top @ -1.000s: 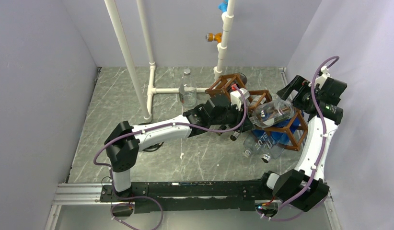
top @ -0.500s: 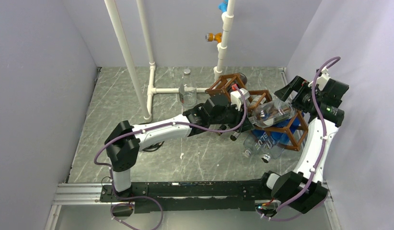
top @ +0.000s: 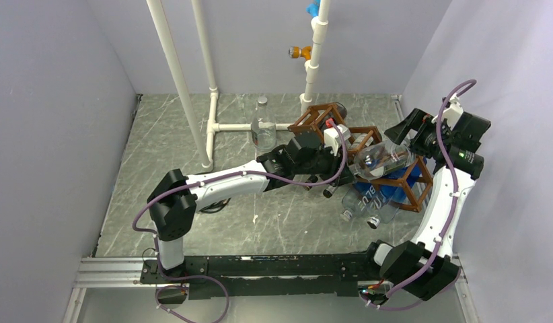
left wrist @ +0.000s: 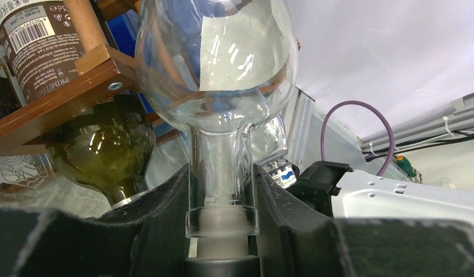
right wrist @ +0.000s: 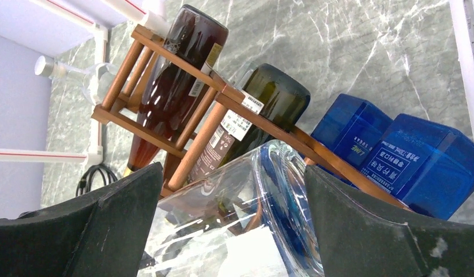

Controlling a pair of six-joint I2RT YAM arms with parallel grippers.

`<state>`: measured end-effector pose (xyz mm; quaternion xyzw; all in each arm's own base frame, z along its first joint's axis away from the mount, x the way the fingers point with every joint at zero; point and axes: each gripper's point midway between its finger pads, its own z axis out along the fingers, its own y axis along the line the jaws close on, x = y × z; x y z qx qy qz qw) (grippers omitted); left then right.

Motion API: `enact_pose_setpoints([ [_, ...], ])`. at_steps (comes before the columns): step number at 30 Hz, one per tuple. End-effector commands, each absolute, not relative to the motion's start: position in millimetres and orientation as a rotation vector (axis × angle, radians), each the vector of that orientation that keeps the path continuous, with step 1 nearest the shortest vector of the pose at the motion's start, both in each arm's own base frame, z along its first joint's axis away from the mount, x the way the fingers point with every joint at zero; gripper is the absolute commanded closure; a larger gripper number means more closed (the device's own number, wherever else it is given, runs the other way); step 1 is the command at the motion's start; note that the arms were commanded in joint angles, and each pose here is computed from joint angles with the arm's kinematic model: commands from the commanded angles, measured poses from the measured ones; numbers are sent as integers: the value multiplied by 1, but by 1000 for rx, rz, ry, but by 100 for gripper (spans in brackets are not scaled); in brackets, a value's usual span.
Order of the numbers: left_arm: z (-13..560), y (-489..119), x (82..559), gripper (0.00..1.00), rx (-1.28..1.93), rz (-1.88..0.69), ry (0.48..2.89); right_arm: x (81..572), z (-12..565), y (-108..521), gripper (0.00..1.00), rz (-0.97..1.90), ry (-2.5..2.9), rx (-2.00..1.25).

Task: Take the wine bottle off the wine rack
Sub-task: Pick up the wine bottle from the wine rack.

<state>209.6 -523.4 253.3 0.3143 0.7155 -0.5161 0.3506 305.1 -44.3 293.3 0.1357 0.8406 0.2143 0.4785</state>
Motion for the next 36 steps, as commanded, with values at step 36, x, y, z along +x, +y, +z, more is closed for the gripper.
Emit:
enact_pose_setpoints([
  [36,388,-521,206,100,789,-1426,1436,282,343,37,7,875,1951,63],
])
